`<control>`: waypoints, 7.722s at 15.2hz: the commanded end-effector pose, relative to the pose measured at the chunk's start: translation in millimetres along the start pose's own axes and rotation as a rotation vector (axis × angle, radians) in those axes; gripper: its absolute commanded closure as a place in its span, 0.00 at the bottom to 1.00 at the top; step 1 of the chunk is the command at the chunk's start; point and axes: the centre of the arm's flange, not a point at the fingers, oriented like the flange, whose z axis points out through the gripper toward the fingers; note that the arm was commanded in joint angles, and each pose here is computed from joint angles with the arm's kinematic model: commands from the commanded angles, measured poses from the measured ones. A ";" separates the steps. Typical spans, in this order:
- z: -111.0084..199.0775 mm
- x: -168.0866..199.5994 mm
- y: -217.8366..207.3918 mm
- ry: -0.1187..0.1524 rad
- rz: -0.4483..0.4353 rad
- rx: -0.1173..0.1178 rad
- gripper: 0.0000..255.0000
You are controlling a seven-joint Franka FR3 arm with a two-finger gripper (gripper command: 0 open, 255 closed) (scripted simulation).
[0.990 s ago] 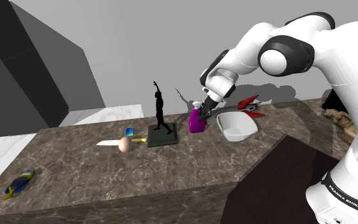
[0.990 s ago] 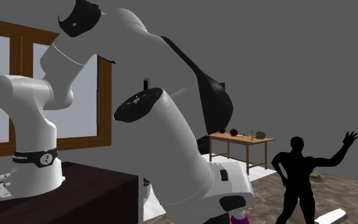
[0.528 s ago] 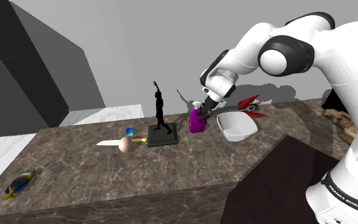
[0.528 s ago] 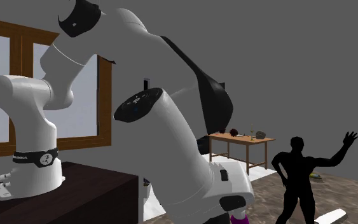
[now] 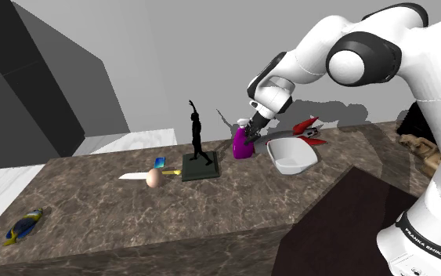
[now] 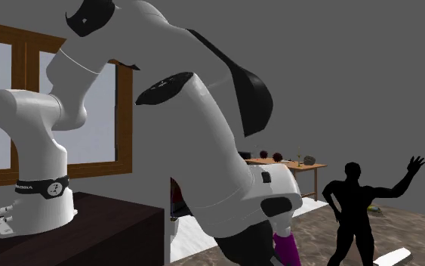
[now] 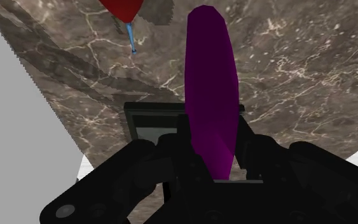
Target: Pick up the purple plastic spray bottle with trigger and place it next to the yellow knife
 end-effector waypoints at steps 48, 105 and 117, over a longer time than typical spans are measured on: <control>-220.8 135.8 0.6 0.000 0.000 0.000 1.00; 70.3 479.2 -173.2 0.000 0.000 0.000 1.00; 124.3 445.9 -173.4 0.000 0.000 0.000 1.00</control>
